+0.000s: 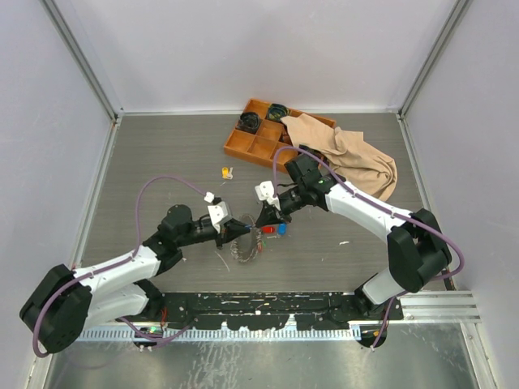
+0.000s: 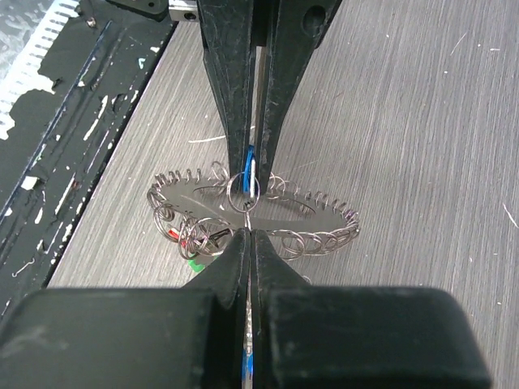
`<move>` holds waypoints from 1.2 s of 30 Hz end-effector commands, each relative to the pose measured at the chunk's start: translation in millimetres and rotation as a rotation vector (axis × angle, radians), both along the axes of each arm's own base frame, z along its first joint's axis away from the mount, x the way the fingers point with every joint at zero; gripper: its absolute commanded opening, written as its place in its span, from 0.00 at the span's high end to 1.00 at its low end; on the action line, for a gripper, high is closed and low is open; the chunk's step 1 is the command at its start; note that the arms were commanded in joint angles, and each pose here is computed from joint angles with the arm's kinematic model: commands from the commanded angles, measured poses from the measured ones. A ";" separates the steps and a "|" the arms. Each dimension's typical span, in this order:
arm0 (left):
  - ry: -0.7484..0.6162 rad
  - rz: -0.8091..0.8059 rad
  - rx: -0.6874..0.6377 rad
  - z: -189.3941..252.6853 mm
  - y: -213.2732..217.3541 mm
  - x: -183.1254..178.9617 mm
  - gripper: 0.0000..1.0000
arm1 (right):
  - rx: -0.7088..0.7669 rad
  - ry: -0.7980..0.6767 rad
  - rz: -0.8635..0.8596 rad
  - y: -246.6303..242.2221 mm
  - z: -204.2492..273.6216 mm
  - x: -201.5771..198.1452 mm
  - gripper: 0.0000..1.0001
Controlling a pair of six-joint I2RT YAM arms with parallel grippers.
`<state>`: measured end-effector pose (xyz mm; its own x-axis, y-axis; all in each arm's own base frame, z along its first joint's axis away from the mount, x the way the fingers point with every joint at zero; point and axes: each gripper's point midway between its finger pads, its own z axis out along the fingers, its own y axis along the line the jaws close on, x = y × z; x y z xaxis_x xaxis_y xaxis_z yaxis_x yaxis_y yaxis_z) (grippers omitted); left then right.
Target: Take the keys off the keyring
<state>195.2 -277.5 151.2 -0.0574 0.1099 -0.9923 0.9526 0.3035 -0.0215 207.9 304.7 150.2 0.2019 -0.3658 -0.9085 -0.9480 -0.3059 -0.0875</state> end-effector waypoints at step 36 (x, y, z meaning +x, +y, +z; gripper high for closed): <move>-0.149 -0.069 0.200 48.4 -10.0 -19.2 1.00 | 0.102 -0.425 0.324 -15.2 5.3 -25.4 0.99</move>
<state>169.6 -284.2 162.7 -0.0316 0.3203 -0.9468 0.9726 0.2281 0.0447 185.1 296.7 157.3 0.5820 -0.1451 -0.8001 -0.7331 -0.5194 -0.4391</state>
